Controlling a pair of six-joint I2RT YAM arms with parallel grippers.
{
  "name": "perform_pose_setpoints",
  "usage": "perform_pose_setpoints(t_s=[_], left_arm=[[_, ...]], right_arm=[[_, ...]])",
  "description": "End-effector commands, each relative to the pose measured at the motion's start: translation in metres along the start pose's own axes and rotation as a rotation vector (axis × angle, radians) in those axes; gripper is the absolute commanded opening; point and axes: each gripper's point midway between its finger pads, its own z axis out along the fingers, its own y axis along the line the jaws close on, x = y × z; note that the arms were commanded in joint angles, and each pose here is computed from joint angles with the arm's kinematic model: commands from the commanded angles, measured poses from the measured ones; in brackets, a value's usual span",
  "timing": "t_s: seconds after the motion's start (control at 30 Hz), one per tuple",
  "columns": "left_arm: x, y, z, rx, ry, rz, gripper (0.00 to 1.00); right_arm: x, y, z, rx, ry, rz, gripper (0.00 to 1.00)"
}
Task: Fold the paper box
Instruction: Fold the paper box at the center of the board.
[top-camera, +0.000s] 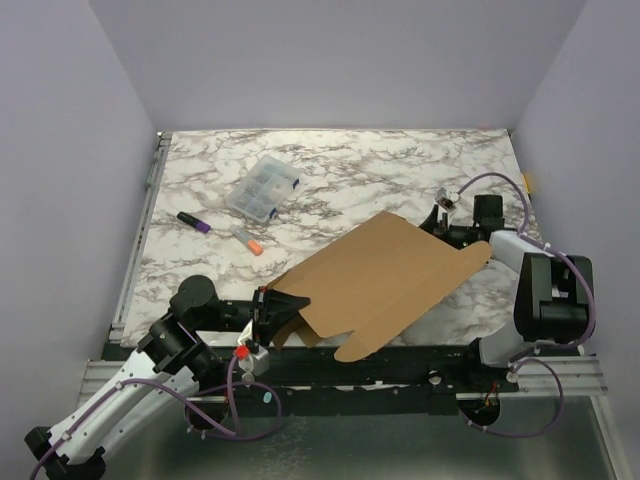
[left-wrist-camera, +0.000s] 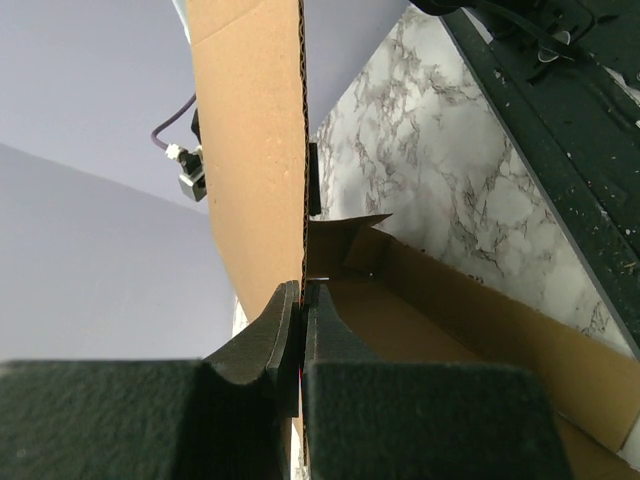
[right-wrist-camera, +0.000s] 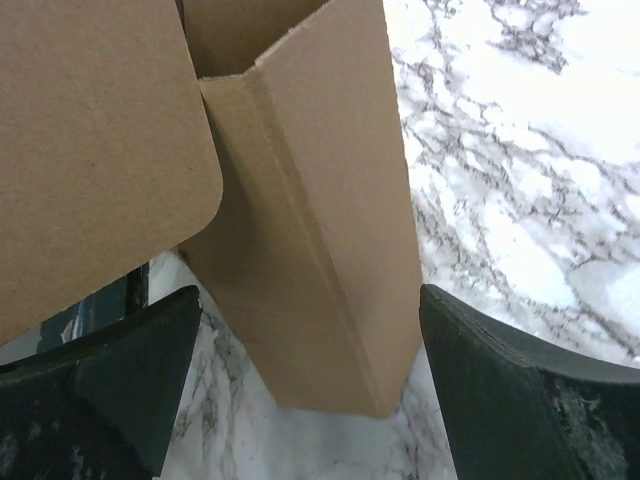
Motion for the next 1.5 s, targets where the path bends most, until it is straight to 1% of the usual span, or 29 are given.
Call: perform_pose_setpoints(t_s=[0.0,0.2,0.33,0.4,0.47,0.57,0.73,0.83,0.93,1.07,1.33,1.47], left_arm=[[-0.002,-0.009,0.0,0.048,-0.007,-0.023,0.0],[-0.001,-0.014,0.001,0.077,-0.004,-0.016,0.0],[0.0,-0.019,0.002,0.089,-0.003,-0.019,0.0],[0.001,-0.019,0.002,0.09,0.0,-0.022,0.0],[0.001,-0.02,0.002,0.09,0.002,-0.024,0.0],[0.003,-0.02,0.0,0.082,0.012,-0.022,0.0],[0.004,-0.02,0.002,0.089,0.014,-0.026,0.0],[0.003,-0.019,0.003,0.097,0.009,-0.031,0.0],[0.001,-0.019,0.004,0.1,0.002,-0.043,0.0],[0.0,-0.018,0.002,0.092,0.002,-0.055,0.0],[-0.007,-0.021,0.004,0.108,-0.032,-0.103,0.0],[-0.007,-0.027,0.005,0.123,-0.042,-0.147,0.0]], right_arm=[[-0.011,-0.004,0.001,0.083,-0.027,-0.029,0.93],[-0.018,0.002,-0.002,0.176,-0.095,-0.07,0.95],[-0.017,-0.001,0.0,0.169,-0.12,0.012,0.97],[-0.013,0.003,0.002,0.142,-0.139,0.017,0.98],[-0.011,0.007,0.003,0.136,-0.164,-0.016,0.99],[-0.01,0.004,0.001,0.181,-0.181,-0.001,1.0],[-0.004,-0.003,0.0,0.252,-0.244,0.093,1.0],[-0.005,0.001,0.002,0.226,-0.284,0.105,1.0],[-0.001,0.003,0.003,0.208,-0.298,0.12,1.0],[-0.002,0.009,0.003,0.193,-0.31,0.083,1.0],[0.004,0.001,-0.001,0.271,-0.313,0.026,1.0],[0.009,-0.012,-0.004,0.338,-0.305,0.109,1.0]])
